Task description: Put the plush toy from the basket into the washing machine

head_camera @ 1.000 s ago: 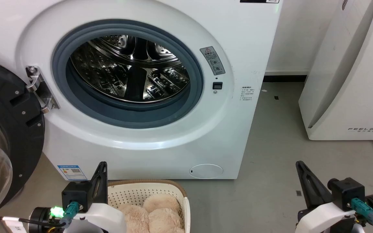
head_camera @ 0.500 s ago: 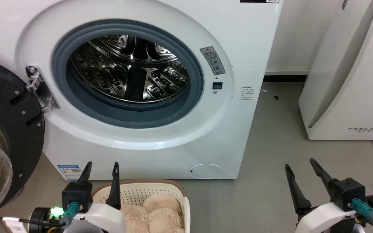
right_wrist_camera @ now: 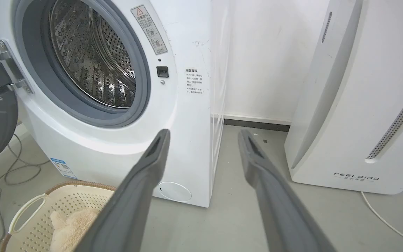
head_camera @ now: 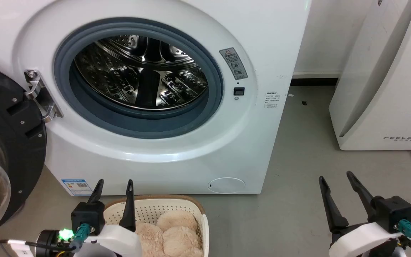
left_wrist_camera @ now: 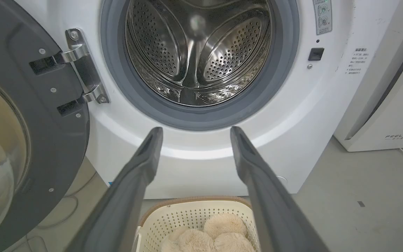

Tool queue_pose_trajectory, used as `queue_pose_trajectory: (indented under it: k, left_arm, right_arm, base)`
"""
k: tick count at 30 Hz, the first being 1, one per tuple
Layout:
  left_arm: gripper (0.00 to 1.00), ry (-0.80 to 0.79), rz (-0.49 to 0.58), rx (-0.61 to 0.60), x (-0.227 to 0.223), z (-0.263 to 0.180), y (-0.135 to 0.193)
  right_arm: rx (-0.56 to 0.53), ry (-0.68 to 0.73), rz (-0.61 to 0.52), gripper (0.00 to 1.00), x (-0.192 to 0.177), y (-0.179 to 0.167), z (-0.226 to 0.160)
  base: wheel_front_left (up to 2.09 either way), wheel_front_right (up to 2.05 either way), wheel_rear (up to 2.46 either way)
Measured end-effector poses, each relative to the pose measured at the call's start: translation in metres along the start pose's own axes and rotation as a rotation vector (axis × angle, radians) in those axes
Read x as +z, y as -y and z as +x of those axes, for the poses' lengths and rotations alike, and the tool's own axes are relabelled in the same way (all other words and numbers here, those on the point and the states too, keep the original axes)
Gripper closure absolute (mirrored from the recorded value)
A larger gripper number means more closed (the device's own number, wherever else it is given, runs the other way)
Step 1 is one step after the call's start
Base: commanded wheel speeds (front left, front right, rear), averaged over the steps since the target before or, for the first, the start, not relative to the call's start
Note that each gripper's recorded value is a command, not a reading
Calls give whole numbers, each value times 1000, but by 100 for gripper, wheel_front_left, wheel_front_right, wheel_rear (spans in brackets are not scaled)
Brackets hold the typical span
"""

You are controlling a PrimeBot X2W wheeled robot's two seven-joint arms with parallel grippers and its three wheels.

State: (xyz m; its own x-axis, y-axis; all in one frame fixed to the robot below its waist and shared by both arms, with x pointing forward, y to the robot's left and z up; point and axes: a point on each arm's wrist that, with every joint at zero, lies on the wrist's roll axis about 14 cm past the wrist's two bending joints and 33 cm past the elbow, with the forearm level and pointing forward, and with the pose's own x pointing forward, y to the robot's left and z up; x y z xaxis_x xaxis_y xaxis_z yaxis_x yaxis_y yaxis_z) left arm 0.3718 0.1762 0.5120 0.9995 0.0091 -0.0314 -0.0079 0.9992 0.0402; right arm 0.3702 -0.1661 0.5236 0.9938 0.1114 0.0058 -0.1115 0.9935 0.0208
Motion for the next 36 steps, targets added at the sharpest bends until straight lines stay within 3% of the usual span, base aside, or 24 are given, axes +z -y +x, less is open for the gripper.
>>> queue_pose_trajectory:
  k: [18,36]
  left_arm:
    - [0,-132,18,-81,-47,34,21]
    - [0,-396,120,-241,-128,63,49]
  right_arm:
    - [-27,9,67,0,-7,10,13]
    - [-75,5,142,0,-22,28,38]
  base:
    - [0,0,0]
    - [0,0,0]
